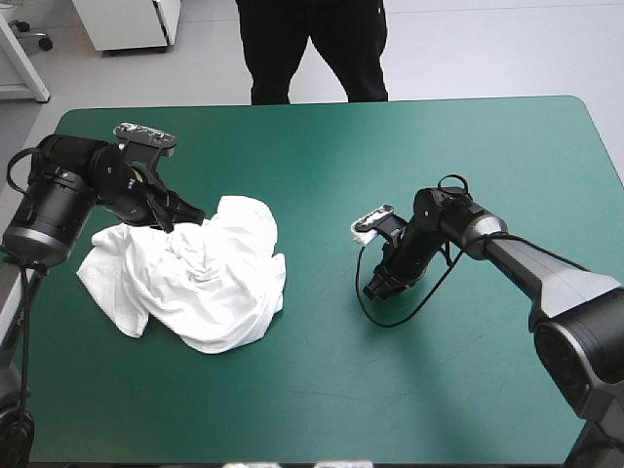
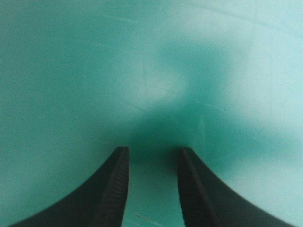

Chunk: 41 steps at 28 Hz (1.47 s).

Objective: Fold the cloth

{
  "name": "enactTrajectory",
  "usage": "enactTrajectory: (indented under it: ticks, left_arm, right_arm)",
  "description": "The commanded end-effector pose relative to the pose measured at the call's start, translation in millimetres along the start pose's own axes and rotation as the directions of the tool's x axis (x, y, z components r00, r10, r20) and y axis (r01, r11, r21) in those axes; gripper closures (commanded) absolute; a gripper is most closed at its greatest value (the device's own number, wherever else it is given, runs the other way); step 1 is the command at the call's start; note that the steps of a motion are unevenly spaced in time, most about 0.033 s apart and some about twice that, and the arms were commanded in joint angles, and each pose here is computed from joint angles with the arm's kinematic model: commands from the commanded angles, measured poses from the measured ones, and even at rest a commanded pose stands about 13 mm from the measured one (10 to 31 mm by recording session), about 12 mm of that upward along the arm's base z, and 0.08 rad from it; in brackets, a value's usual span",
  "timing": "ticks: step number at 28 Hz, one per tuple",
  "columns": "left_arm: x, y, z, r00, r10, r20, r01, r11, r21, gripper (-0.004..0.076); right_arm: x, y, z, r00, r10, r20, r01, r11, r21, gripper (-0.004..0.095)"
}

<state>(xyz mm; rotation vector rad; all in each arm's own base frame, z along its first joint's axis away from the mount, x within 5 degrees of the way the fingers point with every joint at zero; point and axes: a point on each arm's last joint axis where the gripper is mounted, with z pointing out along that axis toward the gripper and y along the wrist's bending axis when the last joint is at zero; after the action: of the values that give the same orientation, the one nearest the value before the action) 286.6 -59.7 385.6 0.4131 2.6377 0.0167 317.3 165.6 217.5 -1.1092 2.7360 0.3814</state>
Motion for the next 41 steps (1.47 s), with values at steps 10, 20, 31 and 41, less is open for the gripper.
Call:
enactTrajectory:
  ticks: [10, 20, 31, 41]
  left_arm:
    - [7.2, 0.2, -37.7, 0.995, -0.007, 0.104, 0.008, 1.0, -0.005, 0.0503]
    - [19.0, 0.1, -64.4, 0.986, -0.009, 0.169, 0.011, 1.0, -0.011, 0.0503]
    - [4.4, 7.1, -42.5, 0.987, 0.025, 0.16, -0.011, 0.996, -0.086, 0.0397]
    - [-22.1, 1.2, 71.7, 0.992, 0.037, -0.12, -0.038, 0.999, -0.006, 0.0257]
  right_arm:
    - [16.6, 13.1, -147.6, 0.989, 0.023, 0.149, -0.077, 0.928, 0.364, 0.0335]
    - [107.2, 42.0, -276.8, 0.881, 0.022, 0.472, -0.367, 0.662, 0.654, 0.0335]
    - [179.4, 64.3, -335.3, 0.749, -0.034, 0.662, -0.577, 0.458, 0.676, 0.0335]
    - [186.8, 68.2, -339.0, 0.727, -0.037, 0.686, -0.597, 0.461, 0.657, 0.0335]
